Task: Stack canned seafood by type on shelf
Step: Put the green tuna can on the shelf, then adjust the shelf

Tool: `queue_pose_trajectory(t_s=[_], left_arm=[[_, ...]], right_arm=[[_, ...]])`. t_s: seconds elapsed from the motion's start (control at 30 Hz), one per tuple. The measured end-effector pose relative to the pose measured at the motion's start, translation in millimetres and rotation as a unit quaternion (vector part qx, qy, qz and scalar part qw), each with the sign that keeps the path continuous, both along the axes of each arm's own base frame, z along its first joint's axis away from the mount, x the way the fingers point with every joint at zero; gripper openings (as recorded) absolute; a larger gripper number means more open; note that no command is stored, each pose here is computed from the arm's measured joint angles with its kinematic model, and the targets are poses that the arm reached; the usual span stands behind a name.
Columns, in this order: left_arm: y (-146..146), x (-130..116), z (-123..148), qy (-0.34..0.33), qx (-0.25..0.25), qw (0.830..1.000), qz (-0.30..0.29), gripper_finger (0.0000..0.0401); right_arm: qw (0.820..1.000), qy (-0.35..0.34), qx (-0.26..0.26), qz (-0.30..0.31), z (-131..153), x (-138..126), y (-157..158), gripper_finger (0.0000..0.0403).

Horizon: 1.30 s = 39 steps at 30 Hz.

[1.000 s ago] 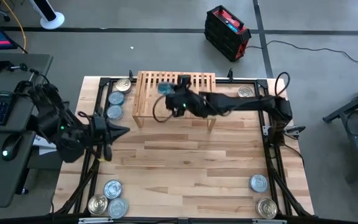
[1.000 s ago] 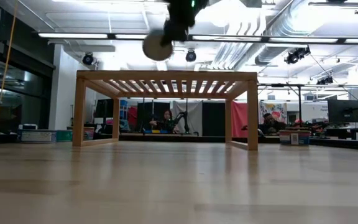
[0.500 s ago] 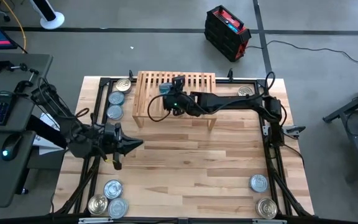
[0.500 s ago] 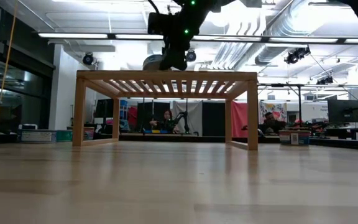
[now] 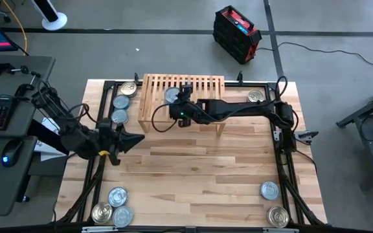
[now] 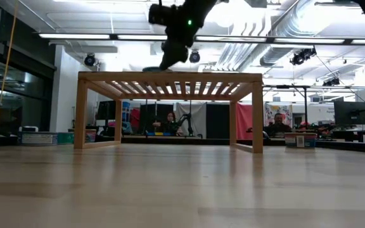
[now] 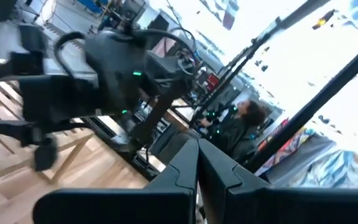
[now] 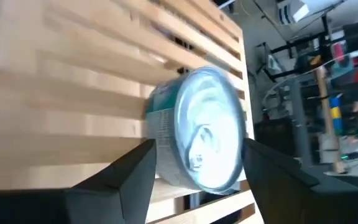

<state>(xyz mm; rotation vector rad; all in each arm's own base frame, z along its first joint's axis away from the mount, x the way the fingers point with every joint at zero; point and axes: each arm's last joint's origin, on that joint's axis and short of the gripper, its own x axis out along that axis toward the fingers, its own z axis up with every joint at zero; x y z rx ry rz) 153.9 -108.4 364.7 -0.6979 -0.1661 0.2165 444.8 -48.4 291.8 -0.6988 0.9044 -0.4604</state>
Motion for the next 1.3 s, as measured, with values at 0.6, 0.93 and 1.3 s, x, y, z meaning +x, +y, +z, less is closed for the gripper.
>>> queue_pose_trajectory(t_s=[0.6,0.93,1.3], left_arm=[[64,21,-31,0.221,-0.106,0.969,0.018,0.0000],[125,-2,-8,0.392,-0.063,0.902,0.171,0.0000],[205,24,-64,0.580,-0.118,0.756,0.278,0.0000]], right_arm=[[0.956,0.065,0.283,-0.042,82,-71,12,0.0228],[0.915,-0.058,0.374,-0.141,87,-192,33,0.0206],[0.847,-0.193,0.455,-0.197,66,-255,62,0.0186]])
